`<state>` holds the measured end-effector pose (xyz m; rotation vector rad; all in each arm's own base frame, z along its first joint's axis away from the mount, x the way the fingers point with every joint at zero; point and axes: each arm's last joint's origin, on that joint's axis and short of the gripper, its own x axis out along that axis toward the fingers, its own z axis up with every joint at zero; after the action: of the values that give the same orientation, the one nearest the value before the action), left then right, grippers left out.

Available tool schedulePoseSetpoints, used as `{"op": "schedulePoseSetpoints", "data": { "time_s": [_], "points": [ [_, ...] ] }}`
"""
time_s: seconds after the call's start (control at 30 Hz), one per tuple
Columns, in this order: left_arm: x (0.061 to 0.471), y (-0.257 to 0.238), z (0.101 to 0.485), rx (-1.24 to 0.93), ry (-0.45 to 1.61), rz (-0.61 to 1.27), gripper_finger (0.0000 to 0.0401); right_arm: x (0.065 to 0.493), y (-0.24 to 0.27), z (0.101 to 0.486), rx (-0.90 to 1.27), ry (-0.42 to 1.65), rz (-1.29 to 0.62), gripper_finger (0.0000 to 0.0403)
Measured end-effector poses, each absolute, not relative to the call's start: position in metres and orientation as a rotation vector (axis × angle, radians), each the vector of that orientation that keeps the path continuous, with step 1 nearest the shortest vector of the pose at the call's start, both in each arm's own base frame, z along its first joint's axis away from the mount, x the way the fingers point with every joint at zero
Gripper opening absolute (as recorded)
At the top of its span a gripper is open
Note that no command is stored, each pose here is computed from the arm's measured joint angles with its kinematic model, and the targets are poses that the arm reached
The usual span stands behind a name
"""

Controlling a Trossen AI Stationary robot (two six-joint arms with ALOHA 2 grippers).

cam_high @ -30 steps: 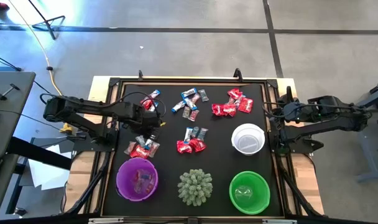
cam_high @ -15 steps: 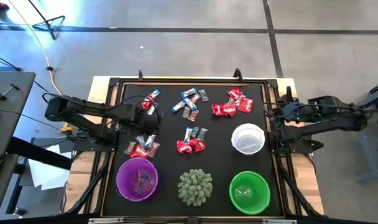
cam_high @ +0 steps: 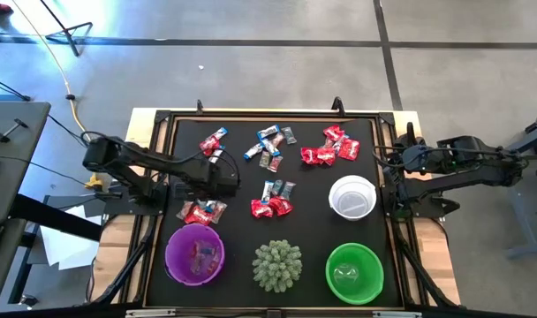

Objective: Sort candy
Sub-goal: Put the transparent candy wrapper into the purple bucket

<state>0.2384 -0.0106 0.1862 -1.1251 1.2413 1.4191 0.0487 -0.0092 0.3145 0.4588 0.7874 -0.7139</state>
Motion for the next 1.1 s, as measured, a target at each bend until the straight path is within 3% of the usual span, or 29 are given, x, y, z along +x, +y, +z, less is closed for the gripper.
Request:
{"op": "schedulePoseSetpoints", "data": {
  "time_s": [0.37, 0.93, 1.1],
  "points": [
    [0.237, -0.011, 0.175, -1.065, 1.313, 1.531, 0.0145, 0.049, -0.009, 0.314, 0.438, 0.796, -0.705, 0.0183],
    [0.226, -0.009, 0.137, -1.195, 1.22, 1.506, 0.0144, 0.047, -0.009, 0.314, 0.429, 0.806, -0.714, 0.0183],
    [0.226, -0.009, 0.135, -1.199, 1.216, 1.481, 0.0114, 0.047, -0.009, 0.314, 0.434, 0.804, -0.716, 0.0183]
  ]
}}
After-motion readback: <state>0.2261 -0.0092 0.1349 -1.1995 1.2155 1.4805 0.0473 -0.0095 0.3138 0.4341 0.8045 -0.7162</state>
